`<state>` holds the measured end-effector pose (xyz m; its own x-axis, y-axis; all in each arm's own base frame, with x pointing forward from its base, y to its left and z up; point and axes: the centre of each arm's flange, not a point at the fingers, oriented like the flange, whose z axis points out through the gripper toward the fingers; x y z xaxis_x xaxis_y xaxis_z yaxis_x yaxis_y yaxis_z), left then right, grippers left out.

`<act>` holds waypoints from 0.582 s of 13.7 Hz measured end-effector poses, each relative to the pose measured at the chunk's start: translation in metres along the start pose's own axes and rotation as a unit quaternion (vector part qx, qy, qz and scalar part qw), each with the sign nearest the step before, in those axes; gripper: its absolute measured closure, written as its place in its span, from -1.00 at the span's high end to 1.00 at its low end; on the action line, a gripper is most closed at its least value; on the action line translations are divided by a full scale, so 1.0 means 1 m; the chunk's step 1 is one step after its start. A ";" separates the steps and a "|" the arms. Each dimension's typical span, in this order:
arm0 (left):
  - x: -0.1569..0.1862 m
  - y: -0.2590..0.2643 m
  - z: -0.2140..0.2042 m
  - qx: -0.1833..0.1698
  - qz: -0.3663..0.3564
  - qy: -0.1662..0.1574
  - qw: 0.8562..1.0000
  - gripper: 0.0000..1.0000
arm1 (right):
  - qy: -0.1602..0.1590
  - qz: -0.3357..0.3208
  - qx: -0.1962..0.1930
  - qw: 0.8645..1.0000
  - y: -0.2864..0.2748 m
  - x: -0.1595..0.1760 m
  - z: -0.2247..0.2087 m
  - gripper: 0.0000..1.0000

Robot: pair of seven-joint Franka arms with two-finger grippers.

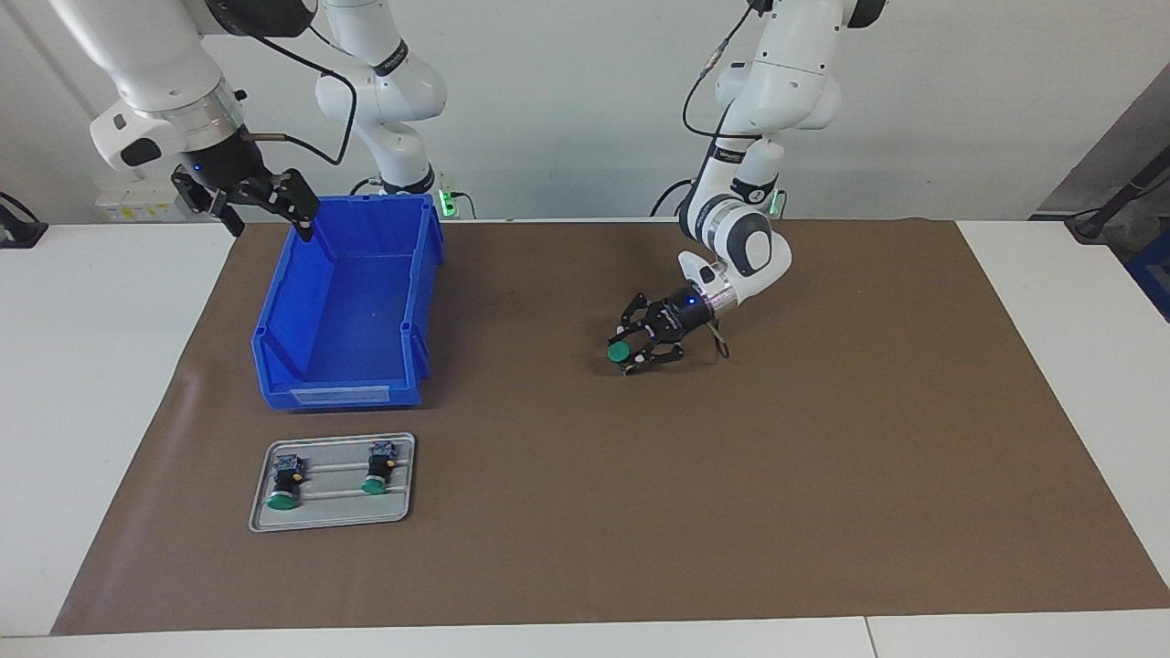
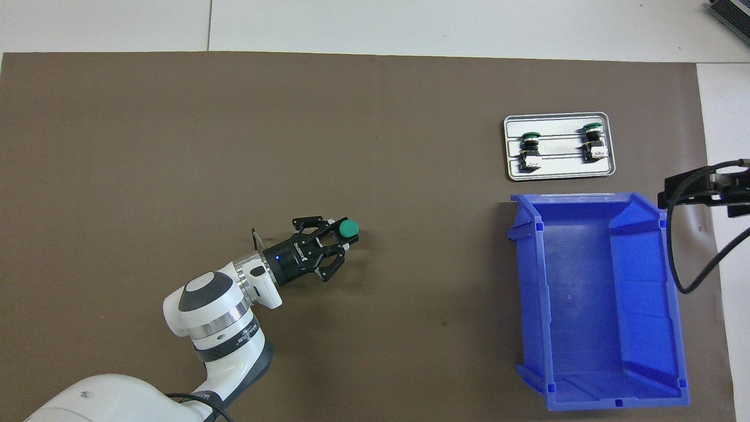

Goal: Place and press button with both arms
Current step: 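Open the left gripper to release the button on the table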

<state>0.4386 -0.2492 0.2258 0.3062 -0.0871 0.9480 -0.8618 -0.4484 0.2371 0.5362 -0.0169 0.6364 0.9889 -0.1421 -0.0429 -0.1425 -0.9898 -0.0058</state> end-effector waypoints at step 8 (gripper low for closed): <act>-0.005 0.000 -0.010 0.005 -0.005 -0.002 1.000 0.15 | 0.000 0.000 0.000 1.000 0.000 0.000 0.000 1.00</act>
<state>0.4331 -0.2399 0.2235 0.3161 -0.0869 0.9447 -0.8546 -0.4584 0.2438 0.5362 -0.0169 0.6364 0.9889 -0.1421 -0.0428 -0.1425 -0.9898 -0.0058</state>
